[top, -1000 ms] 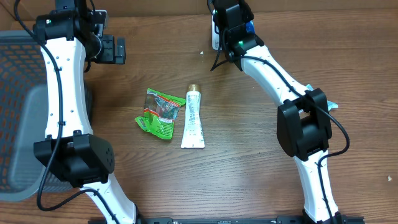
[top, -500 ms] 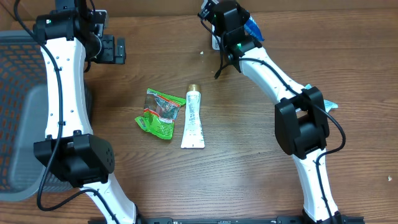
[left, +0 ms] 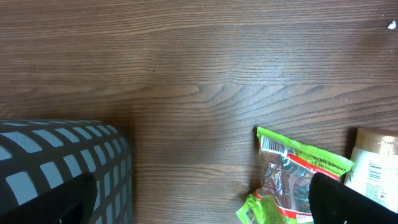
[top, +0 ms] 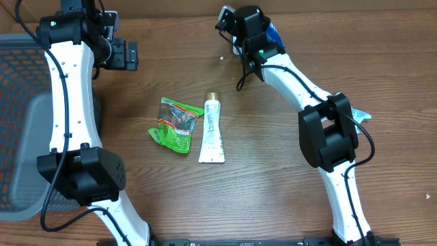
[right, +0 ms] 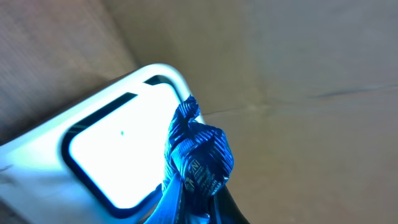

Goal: Scan the item barcode
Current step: 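Lift the blue packet and hold it under the white scanner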

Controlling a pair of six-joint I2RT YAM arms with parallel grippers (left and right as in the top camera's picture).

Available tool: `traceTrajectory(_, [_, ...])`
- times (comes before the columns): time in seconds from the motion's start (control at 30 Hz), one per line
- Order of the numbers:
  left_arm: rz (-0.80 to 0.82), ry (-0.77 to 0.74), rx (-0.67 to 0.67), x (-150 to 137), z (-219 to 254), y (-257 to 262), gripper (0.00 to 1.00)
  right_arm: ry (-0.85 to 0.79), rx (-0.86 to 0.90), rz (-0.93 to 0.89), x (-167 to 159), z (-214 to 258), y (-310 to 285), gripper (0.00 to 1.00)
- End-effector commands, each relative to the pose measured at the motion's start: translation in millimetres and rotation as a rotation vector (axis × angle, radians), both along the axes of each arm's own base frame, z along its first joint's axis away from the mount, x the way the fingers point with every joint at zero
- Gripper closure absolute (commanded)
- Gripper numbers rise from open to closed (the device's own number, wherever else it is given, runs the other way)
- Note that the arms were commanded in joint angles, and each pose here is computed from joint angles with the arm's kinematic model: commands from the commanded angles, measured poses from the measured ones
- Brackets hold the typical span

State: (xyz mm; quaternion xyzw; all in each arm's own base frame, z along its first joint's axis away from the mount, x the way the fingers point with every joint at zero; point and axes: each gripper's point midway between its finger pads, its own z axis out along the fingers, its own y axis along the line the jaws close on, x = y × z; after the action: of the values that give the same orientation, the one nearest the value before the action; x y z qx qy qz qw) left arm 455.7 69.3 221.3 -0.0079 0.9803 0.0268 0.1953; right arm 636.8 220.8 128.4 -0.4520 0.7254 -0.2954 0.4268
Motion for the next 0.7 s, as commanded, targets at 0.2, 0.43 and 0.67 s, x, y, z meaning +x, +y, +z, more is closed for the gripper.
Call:
traceTrajectory(0.2, [-0.019,-0.048,0.02,-2,21,0,0.0,0.014,-0.016,-0.004,0,-12,-2,0.96])
traceTrajectory(0.43, [-0.019,-0.048,0.02,-2,21,0,0.0,0.006,-0.013,-0.006,-1,-8,1,0.96])
traceTrajectory(0.67, [-0.019,-0.048,0.02,-2,21,0,0.0,-0.038,0.007,-0.007,-3,22,3,0.96])
